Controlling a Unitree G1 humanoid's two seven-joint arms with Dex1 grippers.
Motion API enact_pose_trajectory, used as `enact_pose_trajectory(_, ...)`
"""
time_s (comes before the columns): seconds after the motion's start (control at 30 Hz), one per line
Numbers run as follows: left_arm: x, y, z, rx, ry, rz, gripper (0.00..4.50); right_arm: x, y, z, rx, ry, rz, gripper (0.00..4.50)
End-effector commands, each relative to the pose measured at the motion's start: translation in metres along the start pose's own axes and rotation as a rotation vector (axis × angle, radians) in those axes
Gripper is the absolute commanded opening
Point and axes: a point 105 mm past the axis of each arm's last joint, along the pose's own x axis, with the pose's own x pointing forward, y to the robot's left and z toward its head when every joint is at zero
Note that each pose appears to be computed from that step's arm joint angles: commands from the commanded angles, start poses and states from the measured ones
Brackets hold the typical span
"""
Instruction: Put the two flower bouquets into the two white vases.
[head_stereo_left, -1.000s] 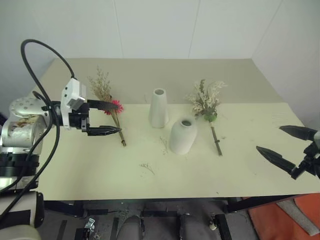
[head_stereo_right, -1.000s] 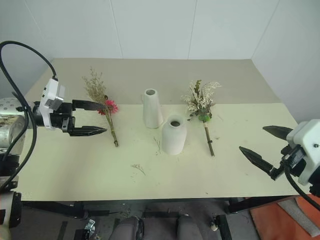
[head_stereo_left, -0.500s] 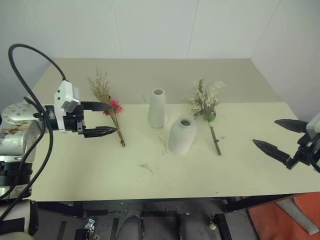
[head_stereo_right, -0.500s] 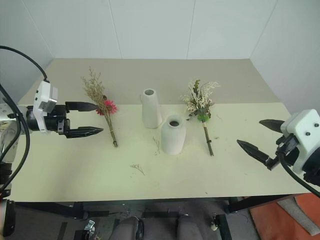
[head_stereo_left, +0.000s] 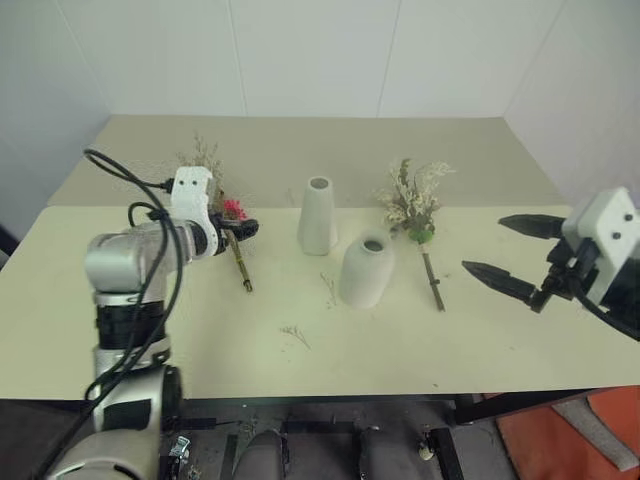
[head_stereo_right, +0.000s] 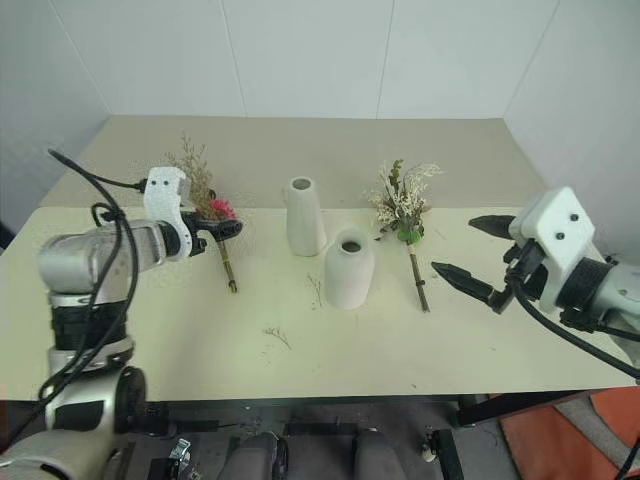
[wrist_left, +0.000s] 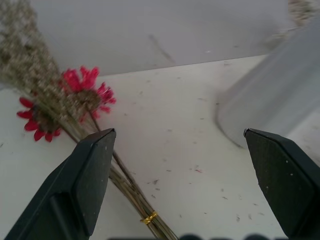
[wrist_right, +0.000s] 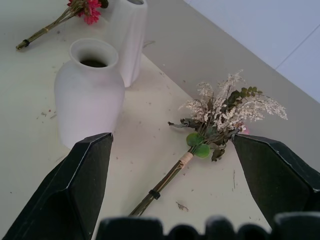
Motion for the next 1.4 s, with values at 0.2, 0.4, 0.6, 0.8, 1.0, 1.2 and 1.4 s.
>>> enact_pose_trajectory(0.2, -0.012, 0.012, 0.014, -0.116, 0.070, 0.375, 4.47, 0.009, -0.005, 0.005, -0.037, -0.010, 0.006, 4.50)
enact_pose_trajectory(0.4, 0.008, 0.016, 0.010, -0.122, 0.084, 0.386, 4.47, 0.008, -0.003, 0.006, -0.041, -0.011, 0.009, 4.50)
enact_pose_trajectory(0.6, 0.033, 0.005, -0.001, -0.100, 0.113, 0.337, 4.47, 0.007, -0.003, 0.012, -0.053, -0.021, 0.007, 4.50)
enact_pose_trajectory(0.8, 0.051, 0.010, -0.005, -0.100, 0.117, 0.352, 4.47, 0.006, -0.003, 0.011, -0.053, -0.013, -0.004, 4.50)
enact_pose_trajectory(1.0, 0.064, 0.011, 0.000, -0.135, 0.097, 0.361, 4.29, 0.002, -0.005, 0.011, -0.054, -0.005, -0.027, 4.50)
enact_pose_trajectory(1.2, 0.071, 0.007, 0.006, -0.156, 0.082, 0.362, 2.68, 0.001, -0.004, 0.010, -0.049, 0.004, -0.034, 4.50)
enact_pose_trajectory(1.4, 0.073, 0.008, 0.002, -0.154, 0.094, 0.363, 0.89, -0.002, -0.004, 0.007, -0.042, 0.012, -0.049, 4.50)
